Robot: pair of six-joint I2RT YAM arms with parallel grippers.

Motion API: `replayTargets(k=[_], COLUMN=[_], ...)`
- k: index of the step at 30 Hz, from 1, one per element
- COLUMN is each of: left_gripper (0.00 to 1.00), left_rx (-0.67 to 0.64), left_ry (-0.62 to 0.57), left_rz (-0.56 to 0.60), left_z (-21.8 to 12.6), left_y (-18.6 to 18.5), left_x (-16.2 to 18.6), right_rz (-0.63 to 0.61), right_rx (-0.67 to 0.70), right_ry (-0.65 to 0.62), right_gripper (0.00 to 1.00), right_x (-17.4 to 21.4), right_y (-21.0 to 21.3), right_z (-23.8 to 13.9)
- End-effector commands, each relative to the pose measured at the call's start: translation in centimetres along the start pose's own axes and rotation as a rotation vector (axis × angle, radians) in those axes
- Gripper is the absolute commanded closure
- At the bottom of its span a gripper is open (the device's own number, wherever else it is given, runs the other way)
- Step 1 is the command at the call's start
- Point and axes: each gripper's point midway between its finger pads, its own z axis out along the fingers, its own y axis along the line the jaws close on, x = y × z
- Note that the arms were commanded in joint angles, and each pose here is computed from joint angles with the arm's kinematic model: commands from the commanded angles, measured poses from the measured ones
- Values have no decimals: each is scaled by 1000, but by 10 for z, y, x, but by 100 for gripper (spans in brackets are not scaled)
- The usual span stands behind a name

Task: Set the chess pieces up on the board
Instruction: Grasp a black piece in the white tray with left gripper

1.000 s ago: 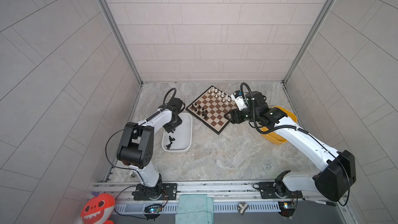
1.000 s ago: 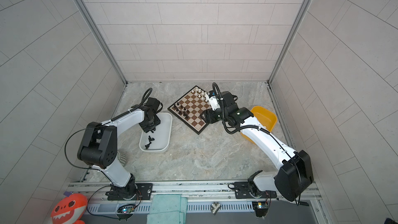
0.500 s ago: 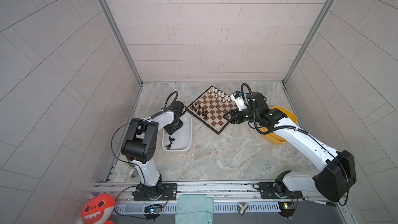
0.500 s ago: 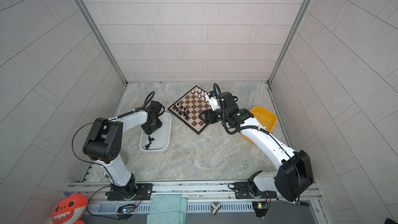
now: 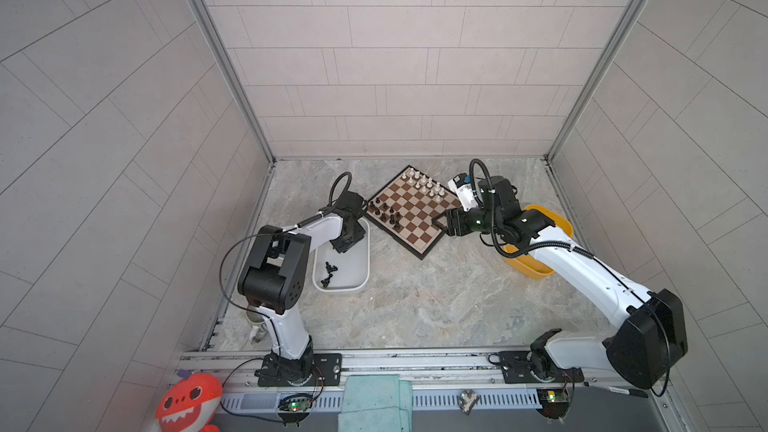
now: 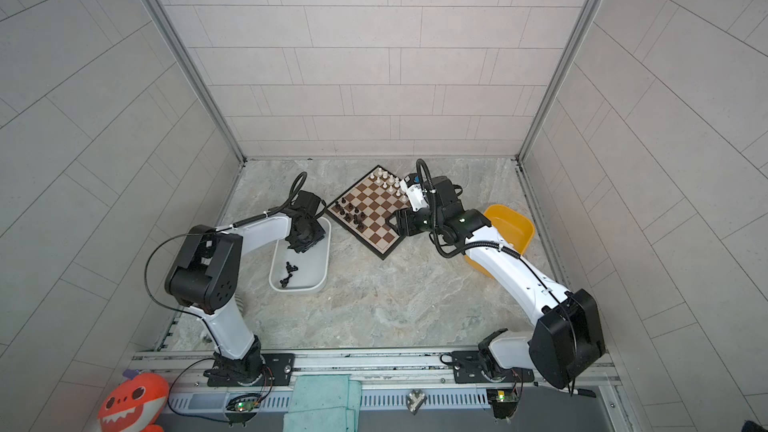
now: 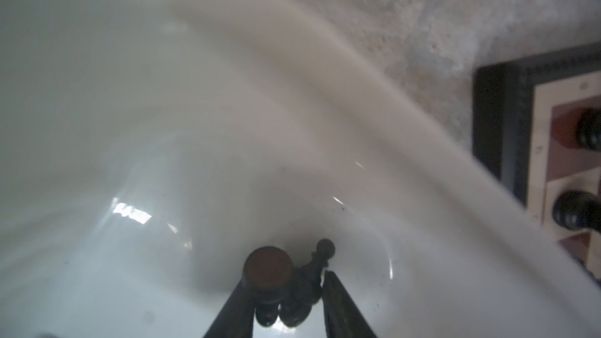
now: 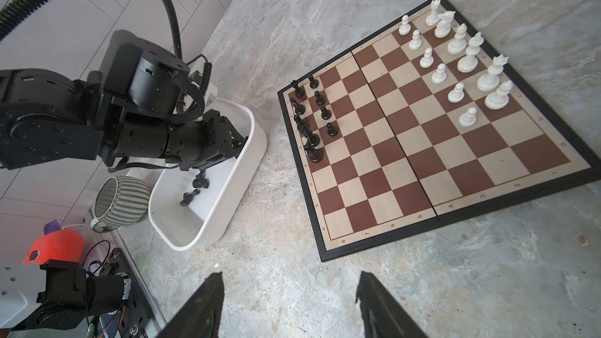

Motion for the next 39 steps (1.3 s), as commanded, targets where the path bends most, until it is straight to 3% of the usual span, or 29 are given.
replayTargets(k=[1, 8, 19, 29, 39], left_gripper=[50, 39, 49, 51, 47], left_rx=[-49, -49, -44, -47, 33], left_ry=[55, 13, 26, 29, 14], left_rz=[17, 38, -31, -47, -90], left_z=[2, -22, -12, -8, -14], left_y=[12, 13, 18, 16, 20], left_x=[13, 0, -11, -13, -18], right_rz=[11, 15, 11, 11, 21], right_rx=[-16, -28, -60, -58, -78], right_ry=[-3, -6, -7, -5, 3], right_gripper=[34, 34, 30, 30, 30], right_x=[0, 0, 0, 1, 3], right_y=[1, 2, 8, 7, 9], right_z=[2, 2, 2, 3, 7])
